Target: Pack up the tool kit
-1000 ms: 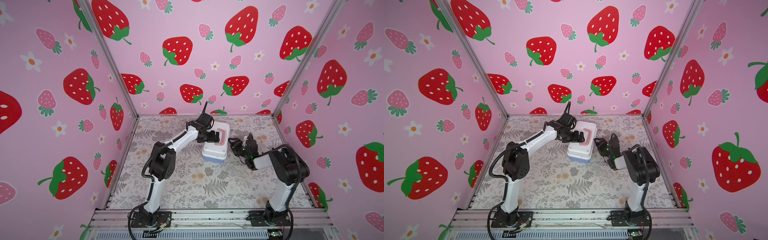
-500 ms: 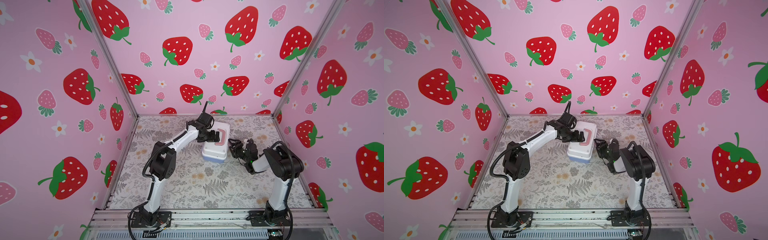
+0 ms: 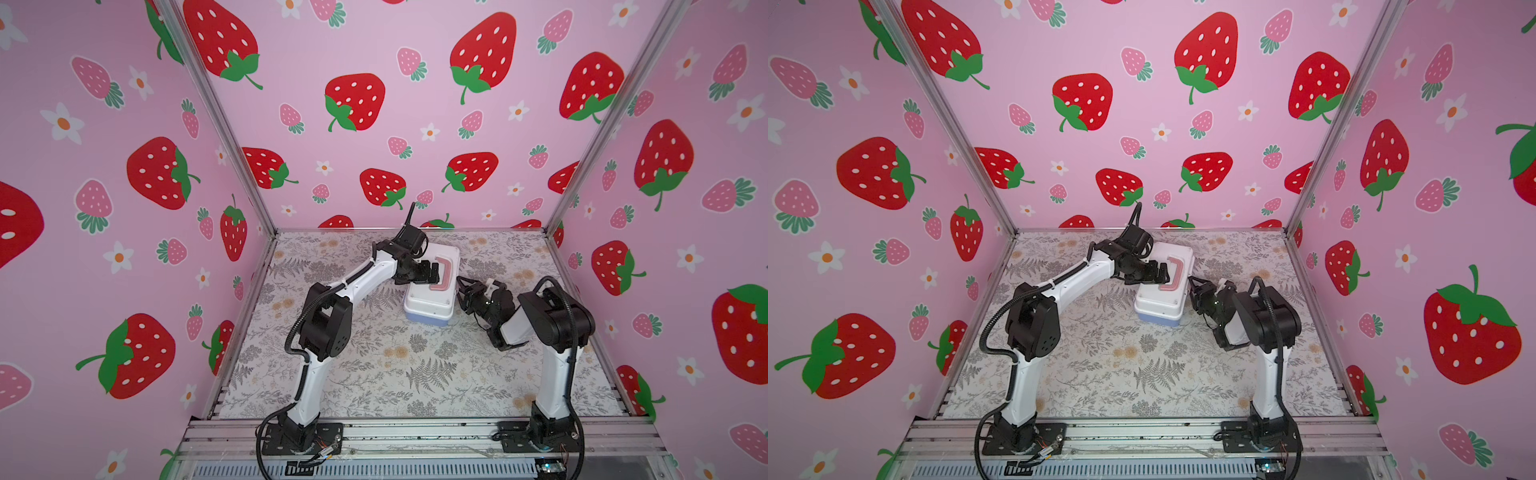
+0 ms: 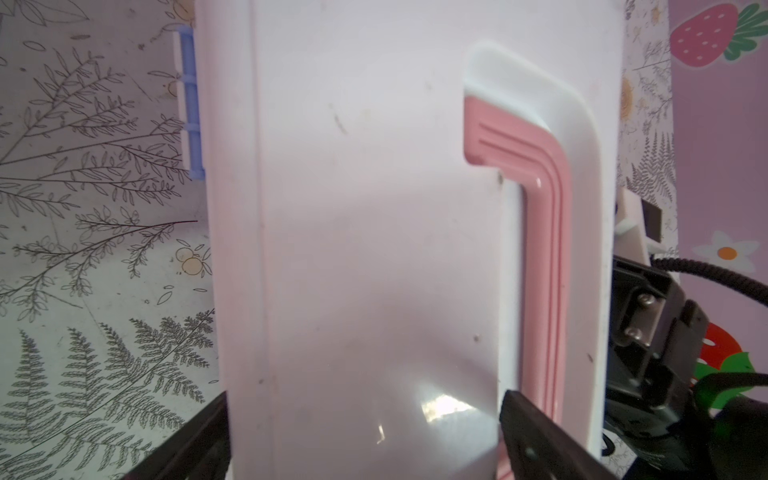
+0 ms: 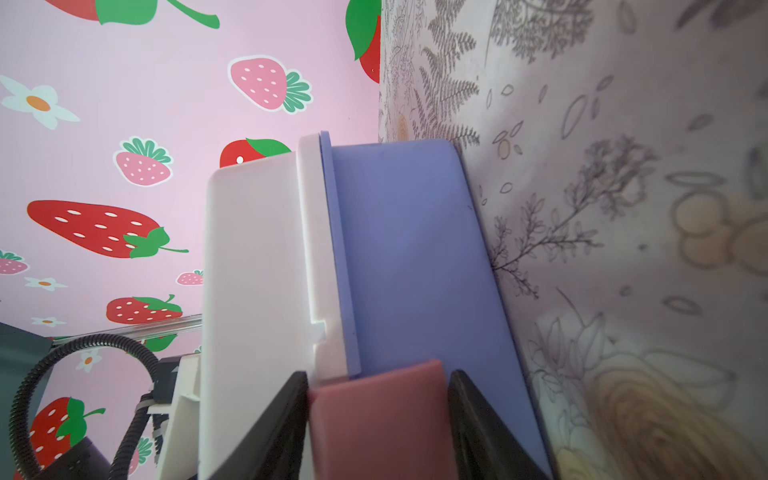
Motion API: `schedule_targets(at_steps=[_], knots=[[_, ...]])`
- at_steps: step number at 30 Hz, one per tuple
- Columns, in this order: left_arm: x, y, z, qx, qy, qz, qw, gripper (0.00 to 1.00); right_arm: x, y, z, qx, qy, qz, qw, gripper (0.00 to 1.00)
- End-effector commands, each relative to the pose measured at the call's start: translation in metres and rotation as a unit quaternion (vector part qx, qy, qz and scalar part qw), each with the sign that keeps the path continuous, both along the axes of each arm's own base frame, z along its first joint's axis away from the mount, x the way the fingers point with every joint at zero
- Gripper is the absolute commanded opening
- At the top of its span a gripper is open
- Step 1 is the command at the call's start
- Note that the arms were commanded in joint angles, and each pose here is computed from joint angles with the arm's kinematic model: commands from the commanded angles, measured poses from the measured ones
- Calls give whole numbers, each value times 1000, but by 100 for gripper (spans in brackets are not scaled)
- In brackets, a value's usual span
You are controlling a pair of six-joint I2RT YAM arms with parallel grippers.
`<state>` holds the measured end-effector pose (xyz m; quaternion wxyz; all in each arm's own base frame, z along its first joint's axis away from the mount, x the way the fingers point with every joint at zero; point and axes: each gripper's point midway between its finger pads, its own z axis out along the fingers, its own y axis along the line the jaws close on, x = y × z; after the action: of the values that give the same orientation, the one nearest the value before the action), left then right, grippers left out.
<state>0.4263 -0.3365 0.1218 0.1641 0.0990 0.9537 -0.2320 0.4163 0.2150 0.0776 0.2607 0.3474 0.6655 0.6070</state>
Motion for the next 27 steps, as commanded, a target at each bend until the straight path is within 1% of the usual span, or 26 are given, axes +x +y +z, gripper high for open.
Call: schedule_targets(at_steps=[1,6,7,10,12,14,17,20,27], knots=[[-28,-22,-42,-17,82,-31,996,100,-9,20,38,62,-53,33,996,54],[-28,-22,-43,-18,84,-30,996,100,-15,17,43,102,-65,29,992,55],[-28,-22,-42,-18,83,-30,996,100,-16,17,45,108,-69,31,991,58],[-28,-22,-43,-17,83,-29,996,100,-18,21,40,106,-65,42,991,72],[-28,-22,-42,-18,83,-29,996,100,-19,23,36,105,-64,46,991,76],[-28,-21,-42,-18,84,-28,996,100,-20,24,37,110,-69,49,990,76],[-28,-22,-42,-17,84,-29,996,100,-21,24,42,123,-79,51,988,71],[-28,-22,-40,-18,82,-29,996,100,-23,24,46,121,-85,53,988,69],[-28,-21,-42,-16,83,-30,996,100,-29,15,54,107,-101,47,988,70]])
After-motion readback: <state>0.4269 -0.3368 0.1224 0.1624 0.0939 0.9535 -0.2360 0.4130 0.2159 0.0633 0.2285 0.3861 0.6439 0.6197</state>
